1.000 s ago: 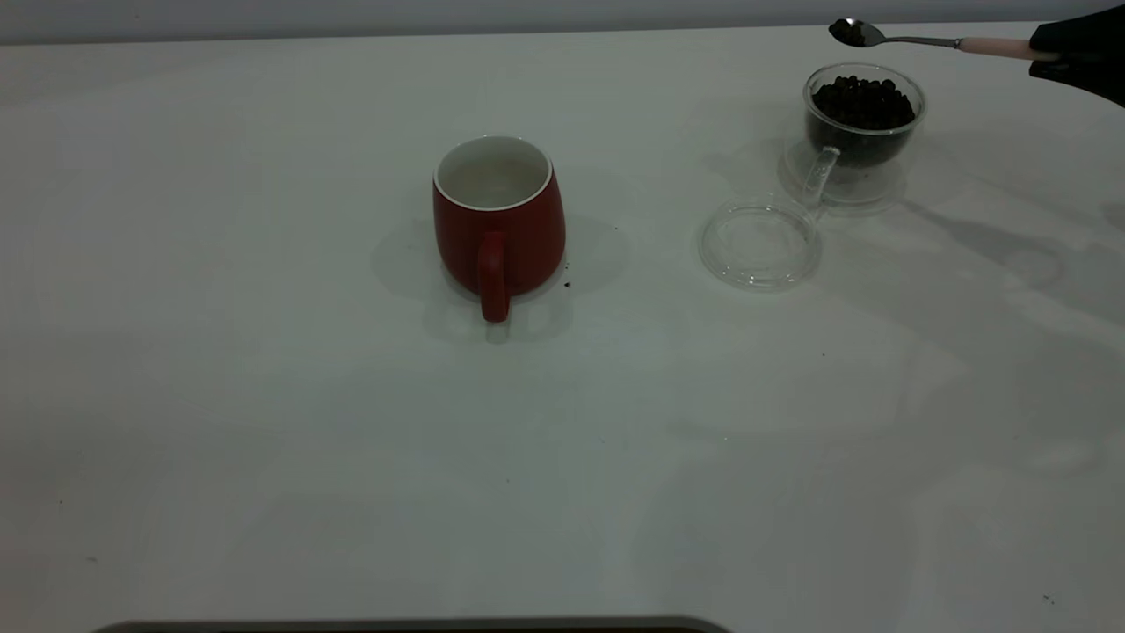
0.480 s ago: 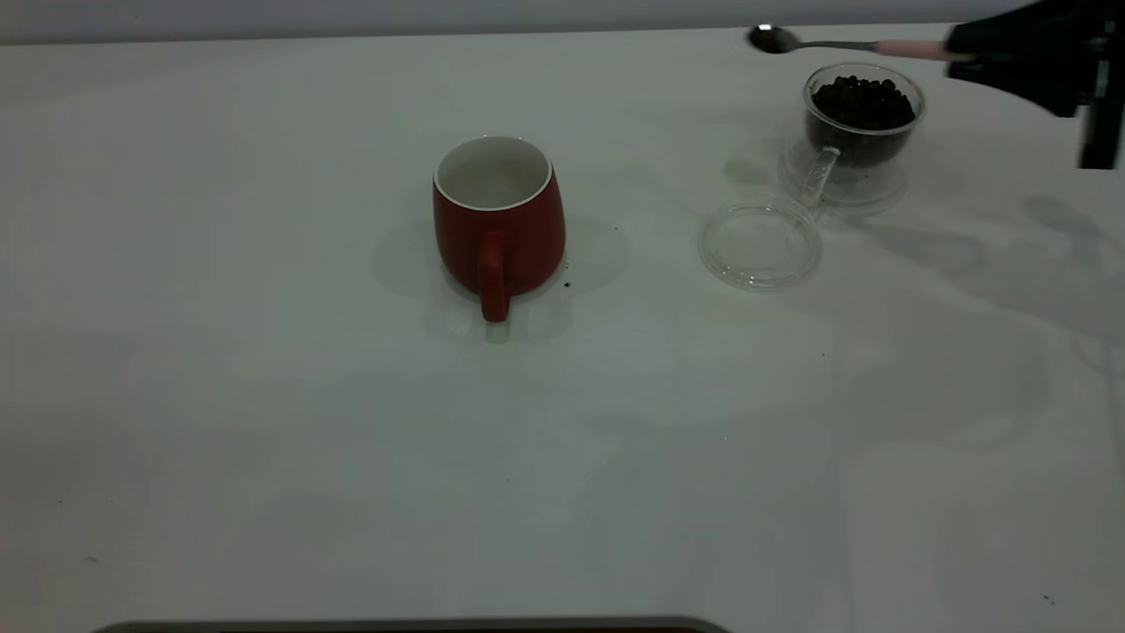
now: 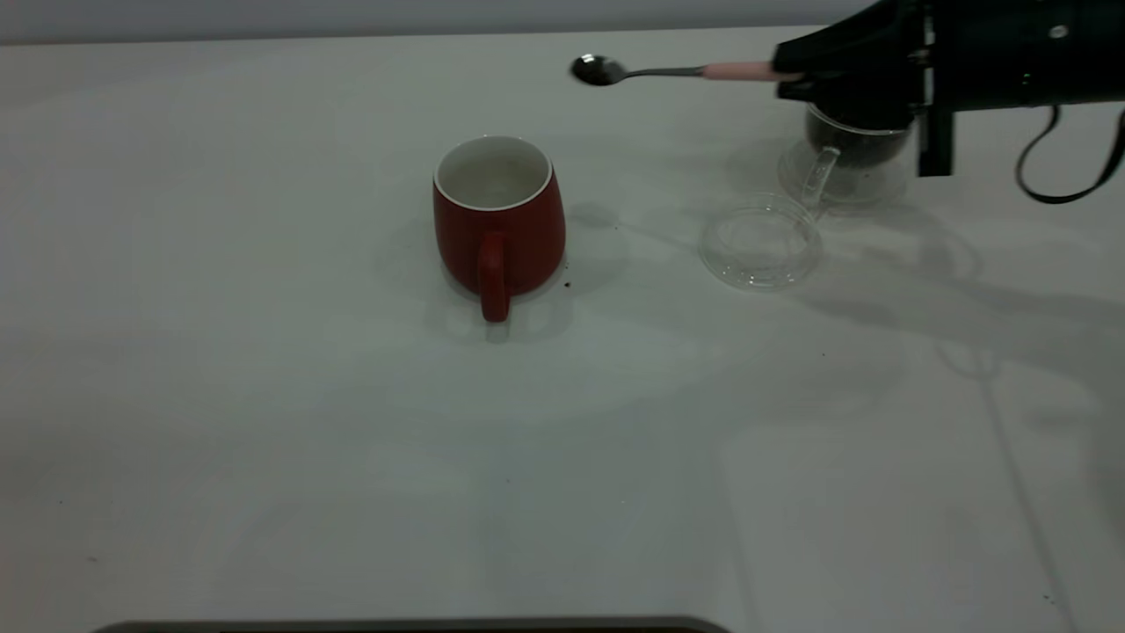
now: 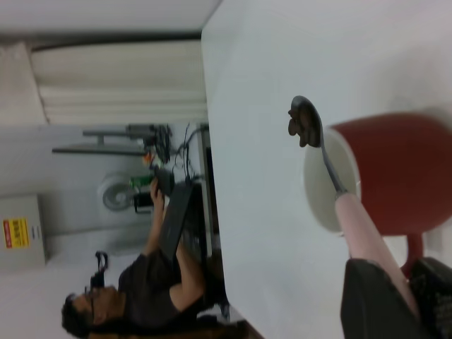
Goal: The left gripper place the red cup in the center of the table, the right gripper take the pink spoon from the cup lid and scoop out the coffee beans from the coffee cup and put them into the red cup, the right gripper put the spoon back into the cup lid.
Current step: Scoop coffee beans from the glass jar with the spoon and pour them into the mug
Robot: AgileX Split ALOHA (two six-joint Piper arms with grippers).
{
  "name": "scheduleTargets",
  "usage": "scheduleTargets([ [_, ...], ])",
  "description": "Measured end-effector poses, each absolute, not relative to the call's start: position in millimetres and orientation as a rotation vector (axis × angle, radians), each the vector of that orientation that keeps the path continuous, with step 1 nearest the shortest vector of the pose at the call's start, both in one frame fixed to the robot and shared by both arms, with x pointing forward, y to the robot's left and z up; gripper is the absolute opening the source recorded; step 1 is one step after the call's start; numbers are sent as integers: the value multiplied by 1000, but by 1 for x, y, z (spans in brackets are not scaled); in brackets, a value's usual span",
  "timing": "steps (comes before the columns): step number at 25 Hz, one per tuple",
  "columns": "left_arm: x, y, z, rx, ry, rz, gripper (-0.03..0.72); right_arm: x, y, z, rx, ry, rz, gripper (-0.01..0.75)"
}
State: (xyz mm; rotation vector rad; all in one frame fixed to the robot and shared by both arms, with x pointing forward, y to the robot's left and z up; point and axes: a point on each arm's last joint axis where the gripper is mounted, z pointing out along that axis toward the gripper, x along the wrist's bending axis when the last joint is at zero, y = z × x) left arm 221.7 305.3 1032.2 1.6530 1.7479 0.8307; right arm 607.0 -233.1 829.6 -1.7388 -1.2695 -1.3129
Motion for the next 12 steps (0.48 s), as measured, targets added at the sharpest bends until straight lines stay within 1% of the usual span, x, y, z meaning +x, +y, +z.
scheduleTargets([
  [6,222,305,1032,1653,1748,831,569,603,-209,830,-1685,-1311,-1289,106],
  [12,222,305,1032,1653,1748,831,569,600,-196,830,-1656,-1334,-1272,106],
])
